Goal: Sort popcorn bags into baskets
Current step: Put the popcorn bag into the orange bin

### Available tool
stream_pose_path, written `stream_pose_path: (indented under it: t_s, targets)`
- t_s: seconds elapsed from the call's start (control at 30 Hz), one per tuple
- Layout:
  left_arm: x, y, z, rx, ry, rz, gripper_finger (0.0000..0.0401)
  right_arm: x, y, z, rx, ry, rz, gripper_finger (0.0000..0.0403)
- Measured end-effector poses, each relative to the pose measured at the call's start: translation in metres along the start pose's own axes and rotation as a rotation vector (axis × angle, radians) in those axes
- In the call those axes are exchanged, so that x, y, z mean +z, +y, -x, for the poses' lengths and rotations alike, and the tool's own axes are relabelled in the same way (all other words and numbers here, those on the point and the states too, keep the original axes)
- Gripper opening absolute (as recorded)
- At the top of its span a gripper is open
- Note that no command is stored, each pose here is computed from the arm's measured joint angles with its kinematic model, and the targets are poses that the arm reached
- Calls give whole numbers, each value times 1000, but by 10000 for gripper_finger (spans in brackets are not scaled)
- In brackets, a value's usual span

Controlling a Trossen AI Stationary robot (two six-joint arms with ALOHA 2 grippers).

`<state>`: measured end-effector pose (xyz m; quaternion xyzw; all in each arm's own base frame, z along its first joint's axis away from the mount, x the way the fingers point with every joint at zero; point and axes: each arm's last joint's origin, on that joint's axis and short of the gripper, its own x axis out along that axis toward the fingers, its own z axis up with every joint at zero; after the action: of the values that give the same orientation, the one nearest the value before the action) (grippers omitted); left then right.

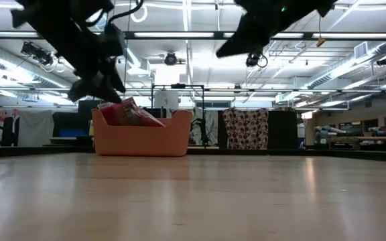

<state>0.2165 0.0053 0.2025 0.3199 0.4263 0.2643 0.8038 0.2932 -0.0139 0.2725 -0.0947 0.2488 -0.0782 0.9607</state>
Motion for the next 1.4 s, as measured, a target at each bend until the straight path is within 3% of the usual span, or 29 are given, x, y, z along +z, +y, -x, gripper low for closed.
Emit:
stream_pose_path:
  t_s: [0.27, 0.53, 0.97, 1.13, 1.4]
  targets:
    - [-4, 17, -21, 24, -16, -305, 215, -10, 36, 13, 51, -120, 20, 118]
    - [-13, 30, -46, -46, -3, -482, 215, -24, 58, 8, 46, -104, -7, 118]
    - [-14, 18, -92, -43, 31, -806, 211, -33, 93, 18, 19, -167, -57, 118]
    - [-11, 18, -94, -22, 8, -794, 168, -32, 101, 22, 19, -176, -80, 118]
    - [-6, 23, -93, 21, -32, -768, 43, -33, 106, 25, 18, -169, -109, 118]
